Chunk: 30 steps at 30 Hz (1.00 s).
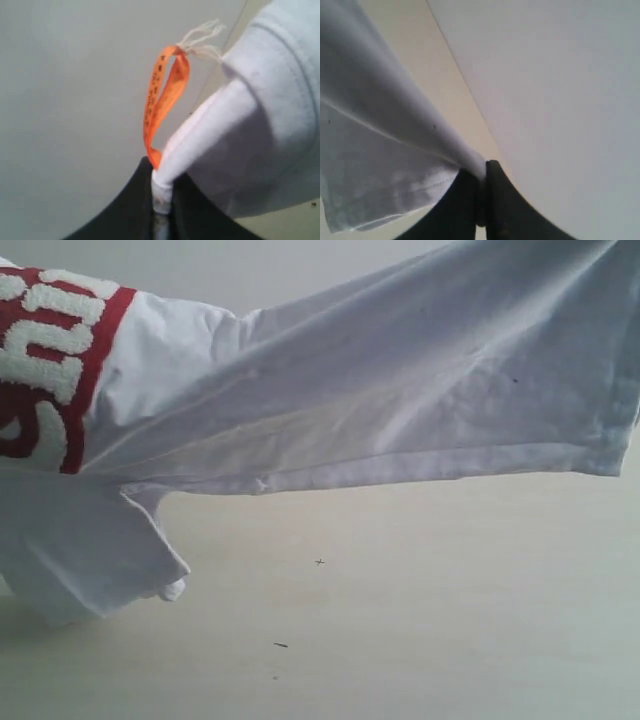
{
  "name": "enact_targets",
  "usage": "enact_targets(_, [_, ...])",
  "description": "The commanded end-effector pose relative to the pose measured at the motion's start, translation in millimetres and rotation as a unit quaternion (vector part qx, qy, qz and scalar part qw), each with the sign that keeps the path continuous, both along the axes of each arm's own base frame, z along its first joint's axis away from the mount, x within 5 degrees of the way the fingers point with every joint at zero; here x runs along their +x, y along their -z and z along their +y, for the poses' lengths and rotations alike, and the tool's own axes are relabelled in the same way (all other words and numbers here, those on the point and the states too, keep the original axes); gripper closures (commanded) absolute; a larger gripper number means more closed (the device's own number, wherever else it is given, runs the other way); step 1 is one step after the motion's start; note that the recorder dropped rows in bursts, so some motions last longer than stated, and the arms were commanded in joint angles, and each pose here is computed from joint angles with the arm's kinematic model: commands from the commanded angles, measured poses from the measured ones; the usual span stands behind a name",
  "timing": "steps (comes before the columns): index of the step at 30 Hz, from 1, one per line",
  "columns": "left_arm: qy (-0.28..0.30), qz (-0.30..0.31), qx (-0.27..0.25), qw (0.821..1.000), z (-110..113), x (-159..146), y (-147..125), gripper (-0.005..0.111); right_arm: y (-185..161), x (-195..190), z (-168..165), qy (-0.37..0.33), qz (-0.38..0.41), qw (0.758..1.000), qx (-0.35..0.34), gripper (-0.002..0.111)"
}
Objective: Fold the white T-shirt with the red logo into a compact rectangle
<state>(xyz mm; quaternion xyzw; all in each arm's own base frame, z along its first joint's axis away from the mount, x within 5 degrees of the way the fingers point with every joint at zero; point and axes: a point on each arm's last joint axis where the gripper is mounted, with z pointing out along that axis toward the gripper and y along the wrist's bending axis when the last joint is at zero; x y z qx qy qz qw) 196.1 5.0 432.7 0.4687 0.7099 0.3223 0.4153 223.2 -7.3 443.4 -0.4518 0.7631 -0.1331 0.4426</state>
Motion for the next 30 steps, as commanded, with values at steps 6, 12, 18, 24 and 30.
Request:
enact_targets(6, [-0.027,0.243,-0.03,0.969,-1.1,49.8,65.9,0.107,58.1,40.5,-9.8,0.031,0.214,0.975,0.043,0.108])
enact_targets(12, [-0.024,0.359,0.01,0.933,2.8,109.2,139.7,0.107,128.1,96.0,-19.9,0.055,0.333,0.939,0.072,0.108])
enact_targets(18, [0.011,0.265,0.059,0.962,3.6,177.5,201.4,0.107,201.3,158.3,-45.7,0.106,0.354,0.929,0.006,0.108])
enact_targets(24, [0.043,0.112,0.024,0.993,-2.8,224.6,239.9,0.102,241.1,216.4,-58.5,0.179,0.18,0.967,0.039,0.106])
enact_targets(30, [0.058,0.0,0.004,0.998,5.4,245.0,253.8,0.052,248.8,240.1,-67.1,0.201,0.057,0.977,0.033,0.078])
